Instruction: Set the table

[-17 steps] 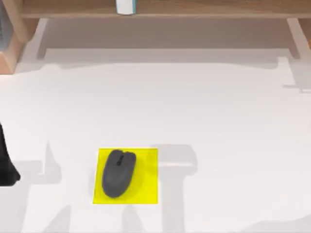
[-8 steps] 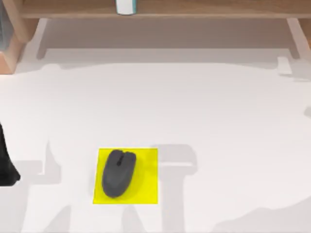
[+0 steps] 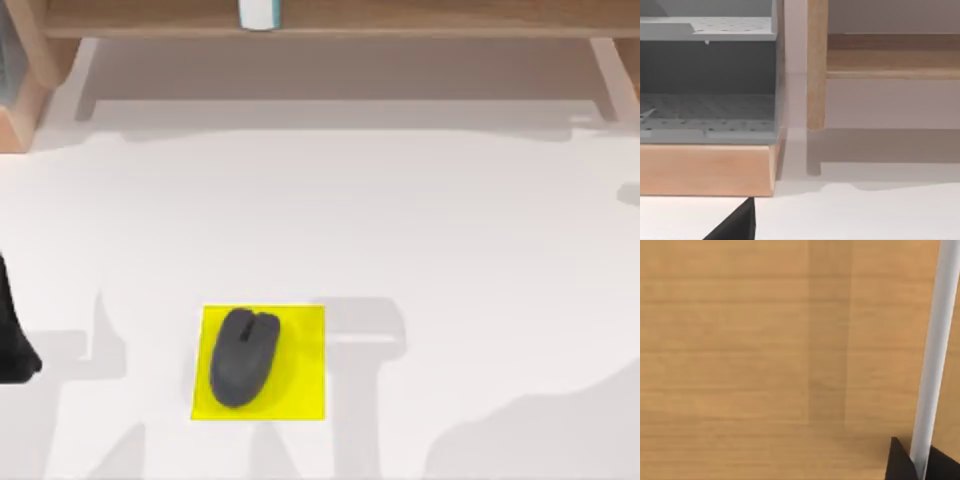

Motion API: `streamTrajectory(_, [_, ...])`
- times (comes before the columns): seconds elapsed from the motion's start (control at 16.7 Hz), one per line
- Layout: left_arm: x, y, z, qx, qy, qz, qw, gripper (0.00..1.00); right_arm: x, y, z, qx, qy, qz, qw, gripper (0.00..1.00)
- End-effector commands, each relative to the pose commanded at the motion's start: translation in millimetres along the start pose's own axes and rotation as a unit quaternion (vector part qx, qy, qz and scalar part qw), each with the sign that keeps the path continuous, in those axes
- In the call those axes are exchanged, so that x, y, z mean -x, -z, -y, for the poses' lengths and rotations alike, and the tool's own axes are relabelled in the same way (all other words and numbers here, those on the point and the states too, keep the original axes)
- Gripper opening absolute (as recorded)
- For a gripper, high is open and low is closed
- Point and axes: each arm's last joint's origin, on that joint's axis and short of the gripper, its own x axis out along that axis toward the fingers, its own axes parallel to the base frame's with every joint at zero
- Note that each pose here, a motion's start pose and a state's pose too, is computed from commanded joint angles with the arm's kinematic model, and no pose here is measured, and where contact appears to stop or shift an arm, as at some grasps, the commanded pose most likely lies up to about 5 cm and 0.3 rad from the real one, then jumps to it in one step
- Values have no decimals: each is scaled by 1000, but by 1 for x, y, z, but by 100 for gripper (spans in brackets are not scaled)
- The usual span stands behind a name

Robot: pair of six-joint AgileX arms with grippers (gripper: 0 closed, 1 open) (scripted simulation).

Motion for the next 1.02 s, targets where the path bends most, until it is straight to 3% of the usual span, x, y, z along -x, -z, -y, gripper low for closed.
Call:
streamTrajectory(0.42, [0, 0, 0, 0, 0, 0, 1000, 100, -17, -2, 0, -2, -2, 1, 1000, 0])
streamTrajectory(1.02, [0, 0, 0, 0, 0, 0, 1000, 100, -17, -2, 0, -2, -2, 1, 1000, 75])
